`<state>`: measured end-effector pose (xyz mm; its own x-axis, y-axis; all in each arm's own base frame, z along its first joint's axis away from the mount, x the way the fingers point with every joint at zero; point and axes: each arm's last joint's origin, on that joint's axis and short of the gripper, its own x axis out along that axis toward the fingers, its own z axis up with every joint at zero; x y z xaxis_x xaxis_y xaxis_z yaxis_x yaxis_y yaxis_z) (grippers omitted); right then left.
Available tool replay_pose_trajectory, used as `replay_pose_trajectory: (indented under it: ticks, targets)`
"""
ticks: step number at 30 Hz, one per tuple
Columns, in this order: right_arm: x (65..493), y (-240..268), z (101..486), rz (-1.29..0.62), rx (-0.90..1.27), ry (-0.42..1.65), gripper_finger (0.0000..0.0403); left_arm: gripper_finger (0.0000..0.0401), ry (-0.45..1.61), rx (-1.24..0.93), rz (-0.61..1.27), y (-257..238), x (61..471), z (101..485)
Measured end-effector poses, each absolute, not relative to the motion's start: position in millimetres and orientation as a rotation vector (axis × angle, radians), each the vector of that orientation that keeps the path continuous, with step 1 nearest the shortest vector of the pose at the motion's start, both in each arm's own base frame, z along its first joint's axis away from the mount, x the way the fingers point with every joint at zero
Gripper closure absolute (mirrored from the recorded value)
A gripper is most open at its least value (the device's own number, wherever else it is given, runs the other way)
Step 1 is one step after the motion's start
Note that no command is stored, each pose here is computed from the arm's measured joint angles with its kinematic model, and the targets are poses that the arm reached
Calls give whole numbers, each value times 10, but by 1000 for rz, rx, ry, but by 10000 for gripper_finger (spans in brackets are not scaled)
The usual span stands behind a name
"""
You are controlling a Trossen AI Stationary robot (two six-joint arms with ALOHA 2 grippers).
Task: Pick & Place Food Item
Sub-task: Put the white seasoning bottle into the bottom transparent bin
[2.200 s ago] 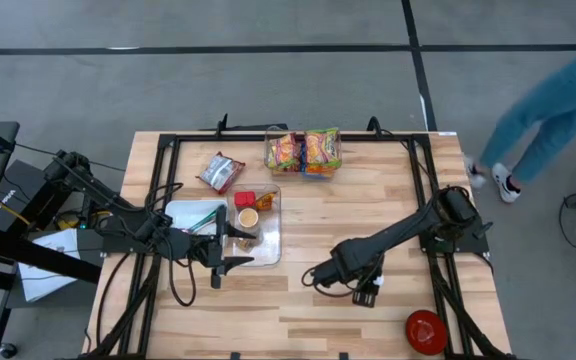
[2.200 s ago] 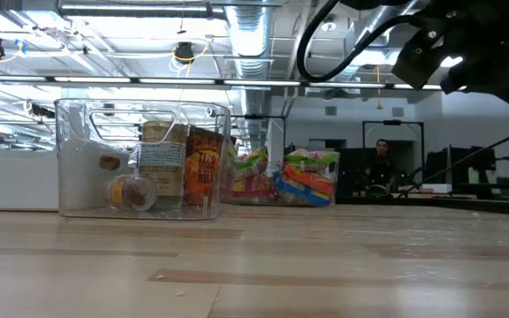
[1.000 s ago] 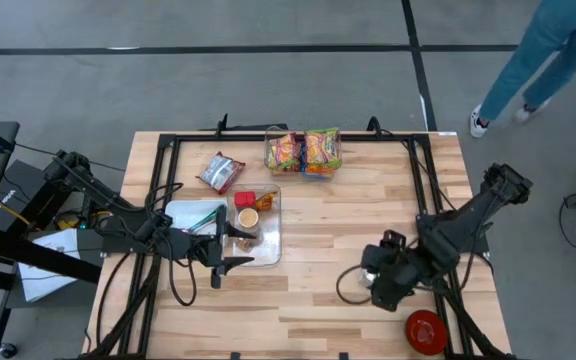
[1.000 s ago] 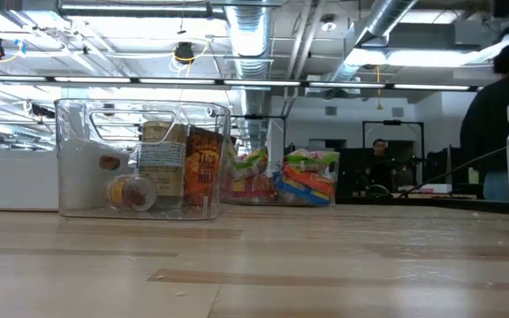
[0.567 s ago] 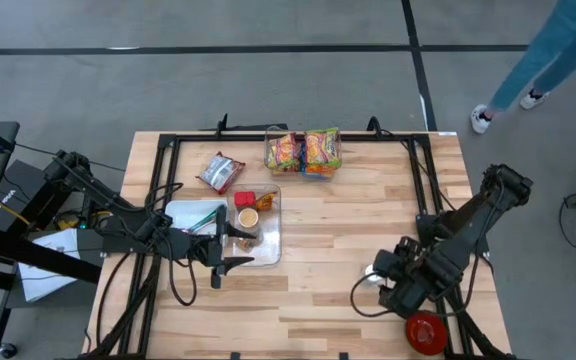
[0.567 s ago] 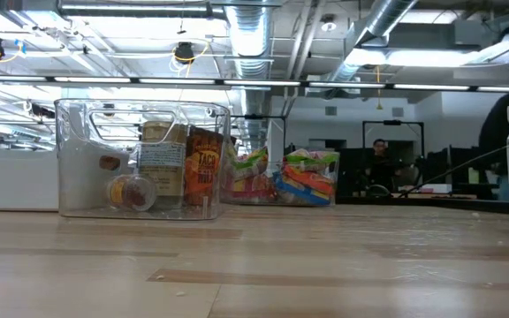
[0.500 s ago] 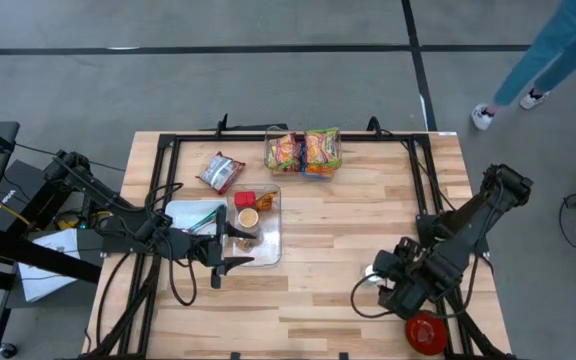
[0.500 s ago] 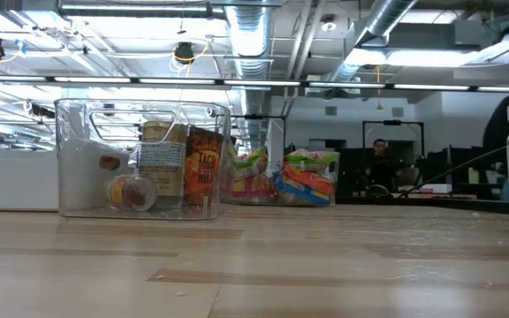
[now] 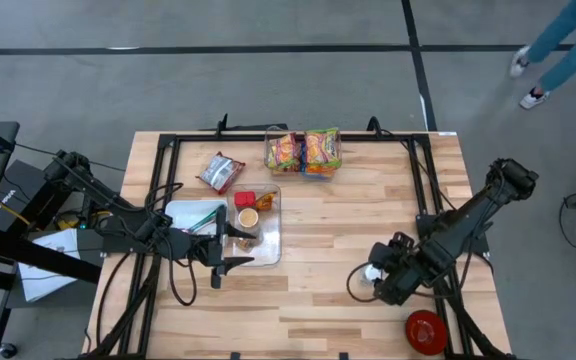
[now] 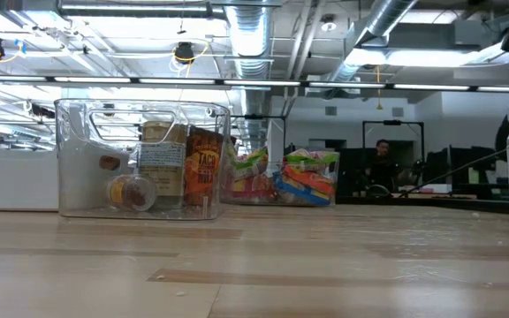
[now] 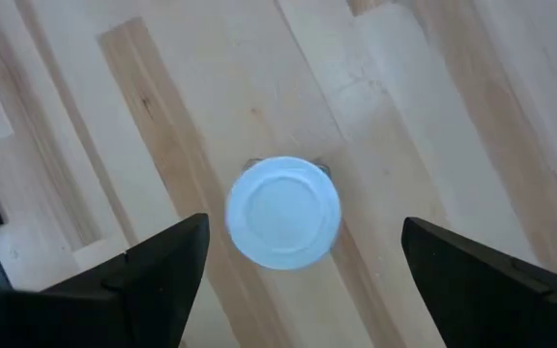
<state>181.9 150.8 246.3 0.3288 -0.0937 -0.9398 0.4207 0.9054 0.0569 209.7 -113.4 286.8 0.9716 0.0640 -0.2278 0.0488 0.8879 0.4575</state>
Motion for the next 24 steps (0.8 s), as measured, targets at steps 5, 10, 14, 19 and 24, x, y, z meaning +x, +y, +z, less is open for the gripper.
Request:
replay_pose_trajectory:
  ticks: [5, 10, 14, 19, 24]
  targets:
    - [1860, 1428, 2350, -342, 359, 1217, 66, 165, 241, 479, 8, -1133, 2097, 2868]
    - [1910, 1363, 2272, -326, 351, 1236, 66, 165, 241, 479, 8, -1134, 2097, 2868]
    - [1919, 1346, 2279, -318, 368, 1248, 66, 165, 240, 479, 8, -1133, 2098, 2869]
    - [1942, 1364, 2239, -311, 372, 1273, 66, 165, 240, 478, 8, -1133, 2097, 2869]
    - [1954, 1368, 2235, -303, 371, 1270, 66, 165, 239, 478, 9, -1133, 2097, 2870]
